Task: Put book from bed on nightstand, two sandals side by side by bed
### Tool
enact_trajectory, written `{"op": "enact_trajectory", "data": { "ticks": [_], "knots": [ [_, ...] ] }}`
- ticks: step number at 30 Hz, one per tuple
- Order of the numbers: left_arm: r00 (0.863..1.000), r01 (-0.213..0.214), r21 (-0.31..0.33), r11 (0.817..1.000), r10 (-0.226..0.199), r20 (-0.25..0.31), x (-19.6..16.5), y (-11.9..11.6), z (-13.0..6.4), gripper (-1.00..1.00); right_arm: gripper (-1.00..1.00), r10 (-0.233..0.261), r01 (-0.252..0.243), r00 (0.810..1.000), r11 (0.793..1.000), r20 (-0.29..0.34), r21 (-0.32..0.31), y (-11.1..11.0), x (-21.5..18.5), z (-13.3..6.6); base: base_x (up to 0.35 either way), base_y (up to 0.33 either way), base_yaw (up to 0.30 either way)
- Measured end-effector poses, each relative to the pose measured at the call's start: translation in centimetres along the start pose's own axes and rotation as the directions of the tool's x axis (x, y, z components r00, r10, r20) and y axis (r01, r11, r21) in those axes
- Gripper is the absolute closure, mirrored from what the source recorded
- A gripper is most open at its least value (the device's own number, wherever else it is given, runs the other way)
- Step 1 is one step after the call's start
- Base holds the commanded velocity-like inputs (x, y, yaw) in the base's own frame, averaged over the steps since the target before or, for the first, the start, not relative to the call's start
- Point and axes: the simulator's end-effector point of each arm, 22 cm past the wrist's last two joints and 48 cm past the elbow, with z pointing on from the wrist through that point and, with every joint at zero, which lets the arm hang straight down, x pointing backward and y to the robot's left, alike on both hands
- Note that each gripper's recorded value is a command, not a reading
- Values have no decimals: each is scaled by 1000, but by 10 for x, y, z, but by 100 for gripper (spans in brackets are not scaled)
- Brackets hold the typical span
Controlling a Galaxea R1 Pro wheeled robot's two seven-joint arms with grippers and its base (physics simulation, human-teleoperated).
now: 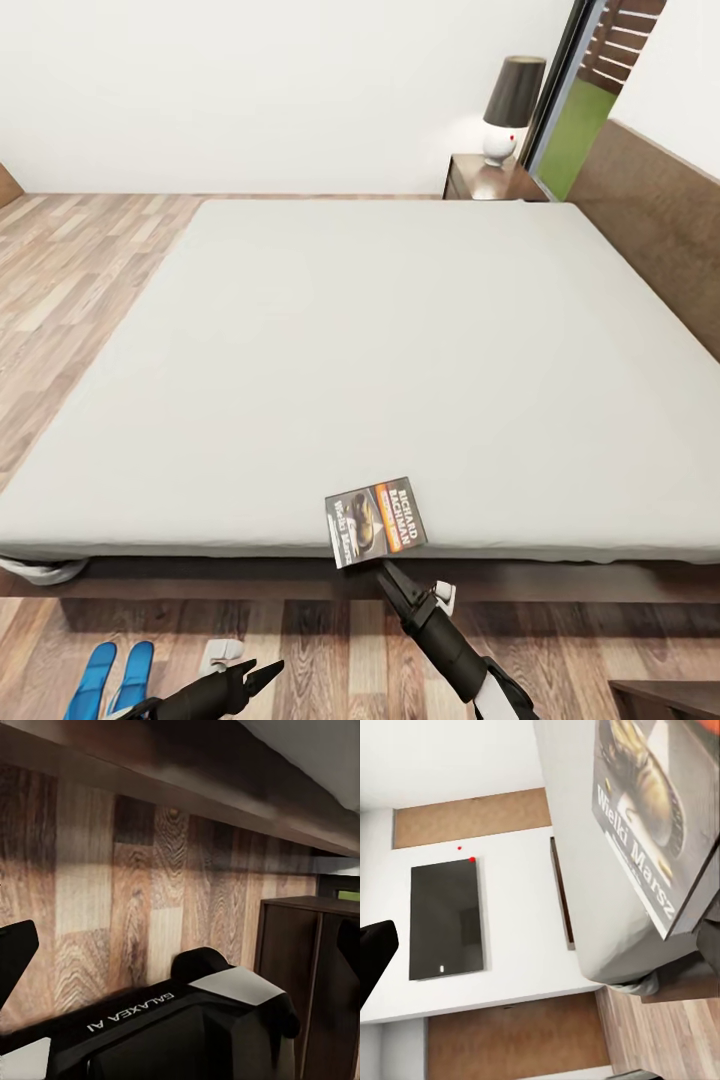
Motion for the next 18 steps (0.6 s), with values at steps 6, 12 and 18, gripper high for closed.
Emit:
{"op": "enact_trajectory", "data": {
  "ticks": [6, 12, 18],
  "knots": [
    [1000, 0, 0, 1000, 0, 0, 3, 8, 7, -100, -100, -1, 1, 1000, 1000, 0, 0, -11, -1, 0, 0, 0, 0],
    [1000, 0, 1, 1000, 0, 0, 6, 17, 14, -100, -100, 0, 0, 1000, 1000, 0, 0, -23, -2, 0, 0, 0, 0],
    [1000, 1, 2, 1000, -1, 1, 7, 21, 18, -100, -100, -1, 1, 1000, 1000, 0, -1, -28, -2, 0, 0, 0, 0]
  ]
}}
